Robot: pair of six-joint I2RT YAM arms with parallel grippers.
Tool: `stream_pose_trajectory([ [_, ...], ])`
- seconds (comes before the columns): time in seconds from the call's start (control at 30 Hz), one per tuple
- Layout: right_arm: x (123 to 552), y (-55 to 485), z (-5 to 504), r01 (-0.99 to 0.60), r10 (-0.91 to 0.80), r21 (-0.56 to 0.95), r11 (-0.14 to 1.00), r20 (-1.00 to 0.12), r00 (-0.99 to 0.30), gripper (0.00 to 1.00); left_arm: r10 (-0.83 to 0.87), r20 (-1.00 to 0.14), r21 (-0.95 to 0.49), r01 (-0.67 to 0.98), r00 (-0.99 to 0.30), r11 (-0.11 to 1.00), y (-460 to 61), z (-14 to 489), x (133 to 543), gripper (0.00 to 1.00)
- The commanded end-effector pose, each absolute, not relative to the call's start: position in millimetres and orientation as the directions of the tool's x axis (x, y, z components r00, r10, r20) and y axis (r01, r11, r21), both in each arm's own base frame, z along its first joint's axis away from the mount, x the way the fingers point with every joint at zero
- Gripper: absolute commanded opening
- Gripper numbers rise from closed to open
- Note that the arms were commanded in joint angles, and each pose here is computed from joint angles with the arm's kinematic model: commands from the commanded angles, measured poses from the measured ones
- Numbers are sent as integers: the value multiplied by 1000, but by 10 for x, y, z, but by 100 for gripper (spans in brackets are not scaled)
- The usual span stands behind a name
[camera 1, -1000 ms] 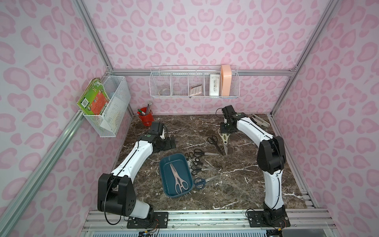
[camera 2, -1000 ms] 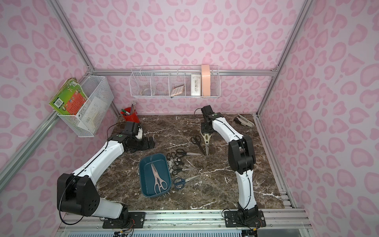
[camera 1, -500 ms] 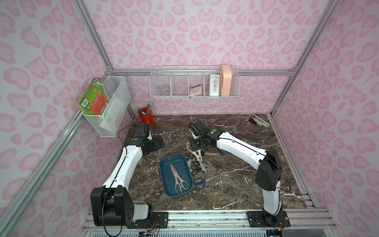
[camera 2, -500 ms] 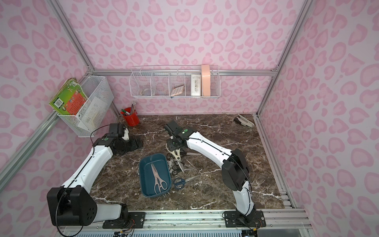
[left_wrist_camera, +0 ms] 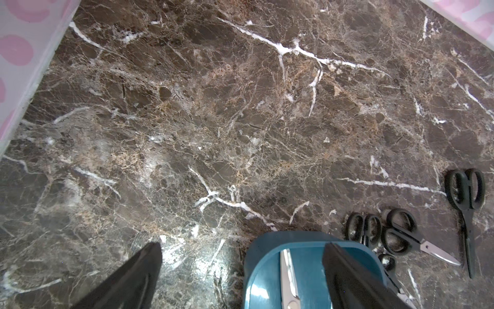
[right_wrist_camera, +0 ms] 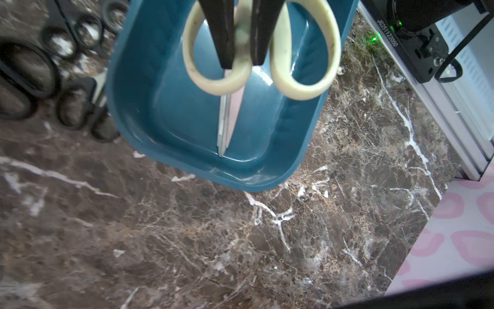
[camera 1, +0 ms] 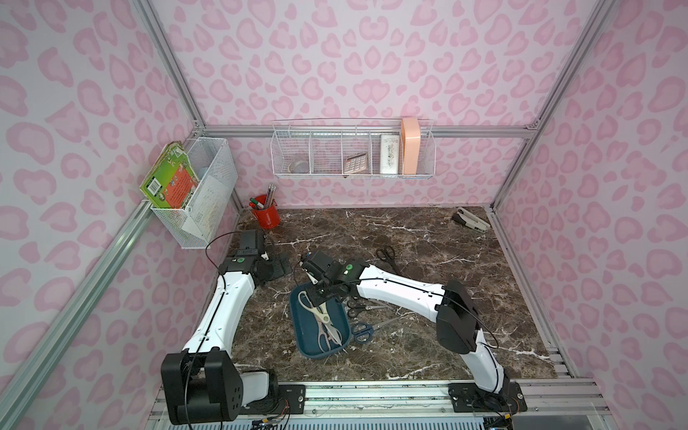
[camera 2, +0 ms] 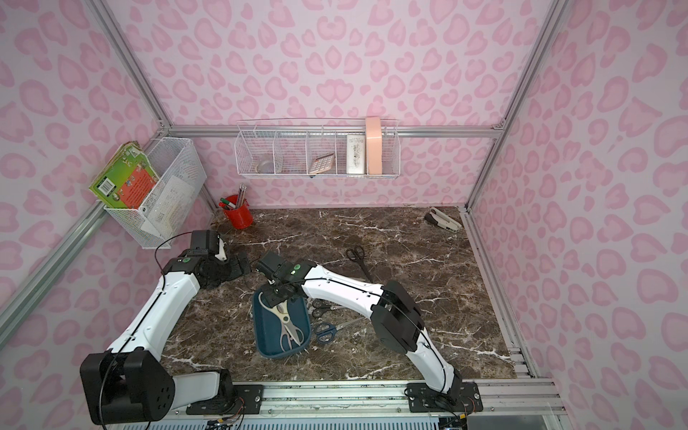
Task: Put the scissors into the storage box
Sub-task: Place the scissors in the storage box.
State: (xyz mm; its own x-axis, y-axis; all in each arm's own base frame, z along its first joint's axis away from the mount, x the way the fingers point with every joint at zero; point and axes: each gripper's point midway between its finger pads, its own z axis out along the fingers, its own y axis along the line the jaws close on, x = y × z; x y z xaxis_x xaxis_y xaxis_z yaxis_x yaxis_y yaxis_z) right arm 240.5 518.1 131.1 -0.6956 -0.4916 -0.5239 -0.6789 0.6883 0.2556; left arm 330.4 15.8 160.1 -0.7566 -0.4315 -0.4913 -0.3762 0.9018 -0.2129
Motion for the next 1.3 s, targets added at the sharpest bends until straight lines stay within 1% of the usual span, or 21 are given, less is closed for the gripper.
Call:
stream_pose_trajectory([
  [0.0, 2395, 5295, 1255, -701, -514, 258, 665, -522, -680, 0, -427, -508, -212, -372, -748, 904, 173, 1647, 3296, 99],
  [0.1, 2402, 5349, 1202, -709, -528, 245, 661, -520, -671, 0, -427, -518, -217, -370, -741, 904, 175, 1676, 3302, 99],
  [0.13, 2407, 5344, 1061, -709, -545, 228, 667, -499, -674, 0, -428, -518, -217, -370, -741, 903, 175, 1676, 3303, 99],
  [0.33, 2401, 5269, 711, -708, -588, 182, 682, -440, -679, 0, -428, -518, -216, -371, -740, 903, 179, 1681, 3300, 99],
  [0.6, 2454, 5260, 521, -703, -599, 149, 695, -420, -682, 0, -428, -515, -211, -373, -743, 903, 182, 1662, 3289, 99],
  [0.8, 2465, 5246, 505, -702, -603, 148, 697, -409, -685, 21, -429, -510, -207, -378, -745, 902, 188, 1647, 3297, 99],
  [0.87, 2470, 5261, 566, -700, -594, 169, 694, -414, -690, 25, -428, -514, -203, -380, -743, 902, 199, 1651, 3295, 99],
  [0.97, 2449, 5283, 716, -705, -587, 191, 683, -431, -685, 26, -426, -516, -196, -382, -743, 903, 211, 1652, 3291, 99],
  [1.17, 2489, 5221, 1267, -707, -537, 221, 672, -513, -670, 26, -422, -507, -196, -377, -751, 905, 199, 1618, 3300, 99],
  [1.27, 2592, 5044, 1440, -677, -480, 266, 686, -534, -696, 25, -419, -489, -210, -363, -765, 908, 154, 1572, 3308, 99],
])
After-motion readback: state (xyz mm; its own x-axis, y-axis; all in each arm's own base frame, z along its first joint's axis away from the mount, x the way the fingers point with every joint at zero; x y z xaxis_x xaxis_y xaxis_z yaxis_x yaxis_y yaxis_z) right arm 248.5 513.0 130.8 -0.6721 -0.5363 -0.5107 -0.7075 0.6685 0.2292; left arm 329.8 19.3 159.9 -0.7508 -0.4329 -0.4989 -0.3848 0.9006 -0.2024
